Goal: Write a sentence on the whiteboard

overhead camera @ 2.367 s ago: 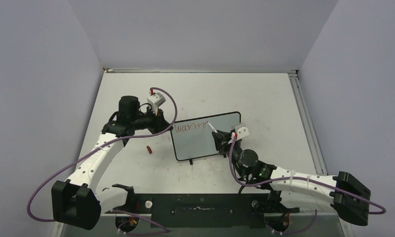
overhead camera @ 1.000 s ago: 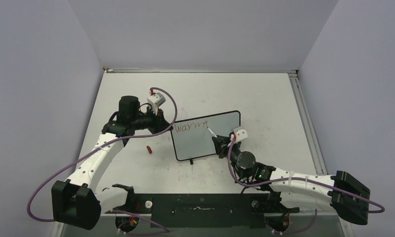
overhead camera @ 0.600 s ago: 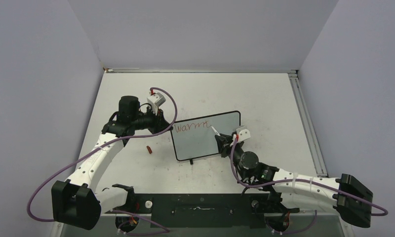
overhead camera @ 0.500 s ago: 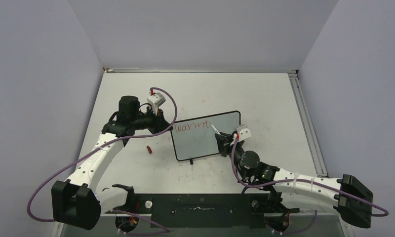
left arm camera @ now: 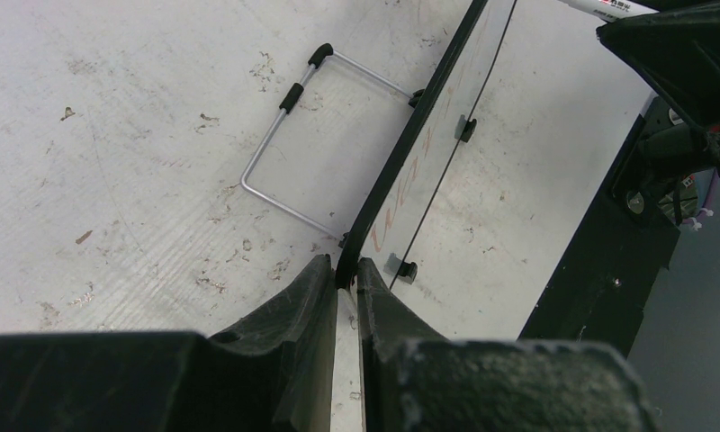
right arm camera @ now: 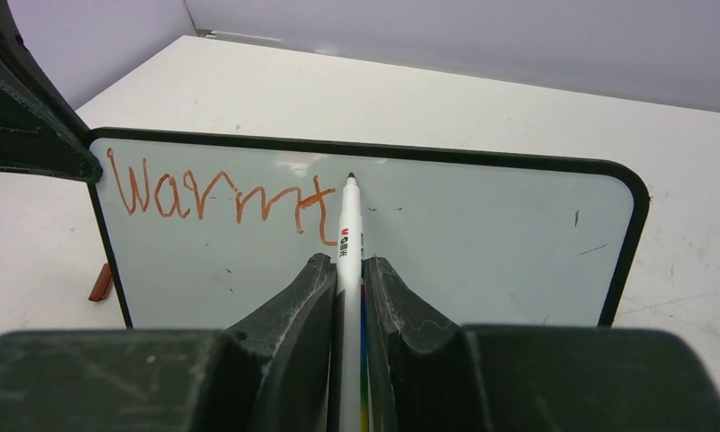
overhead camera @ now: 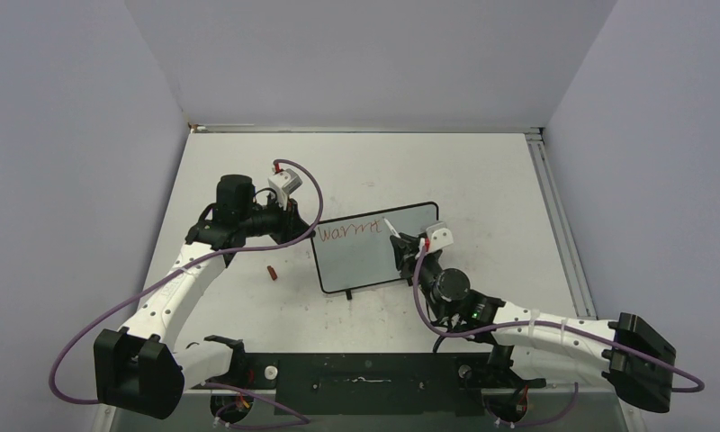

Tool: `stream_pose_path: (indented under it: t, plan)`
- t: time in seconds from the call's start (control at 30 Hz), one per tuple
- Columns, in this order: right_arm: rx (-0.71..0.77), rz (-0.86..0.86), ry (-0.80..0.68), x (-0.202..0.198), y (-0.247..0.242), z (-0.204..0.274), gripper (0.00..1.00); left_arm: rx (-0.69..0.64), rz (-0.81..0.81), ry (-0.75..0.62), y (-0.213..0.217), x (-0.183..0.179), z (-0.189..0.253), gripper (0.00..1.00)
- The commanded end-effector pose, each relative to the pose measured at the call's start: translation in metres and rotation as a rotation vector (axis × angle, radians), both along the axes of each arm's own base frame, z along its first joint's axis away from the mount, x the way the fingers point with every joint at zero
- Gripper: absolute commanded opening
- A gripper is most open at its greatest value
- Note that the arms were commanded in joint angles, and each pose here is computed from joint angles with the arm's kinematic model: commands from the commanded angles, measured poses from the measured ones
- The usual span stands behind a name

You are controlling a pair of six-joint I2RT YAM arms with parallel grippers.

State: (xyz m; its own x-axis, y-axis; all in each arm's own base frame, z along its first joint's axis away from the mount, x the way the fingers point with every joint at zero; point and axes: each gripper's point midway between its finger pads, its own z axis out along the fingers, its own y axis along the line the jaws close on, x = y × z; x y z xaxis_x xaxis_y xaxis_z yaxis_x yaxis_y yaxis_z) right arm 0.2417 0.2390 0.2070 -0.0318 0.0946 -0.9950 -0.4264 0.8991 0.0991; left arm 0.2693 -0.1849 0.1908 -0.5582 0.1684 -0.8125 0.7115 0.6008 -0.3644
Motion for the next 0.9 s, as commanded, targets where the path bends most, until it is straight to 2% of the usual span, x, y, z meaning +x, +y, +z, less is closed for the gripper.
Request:
stream_pose_path:
  t: [0.0,0.57,0.87]
  plan:
    - [0.072,-0.030,-0.043,0.008,-0.001,0.026,0.05,0.039,0.023,0.021,0.007,0.000,-0.010,0.00]
    - [0.045,-0.017,0.098,-0.008,-0.011,-0.034,0.05,0.038,0.021,0.021,0.007,0.000,-0.009,0.00]
    - [0.047,-0.019,0.077,-0.006,-0.010,-0.026,0.05,0.038,0.021,0.021,0.007,0.000,-0.009,0.00]
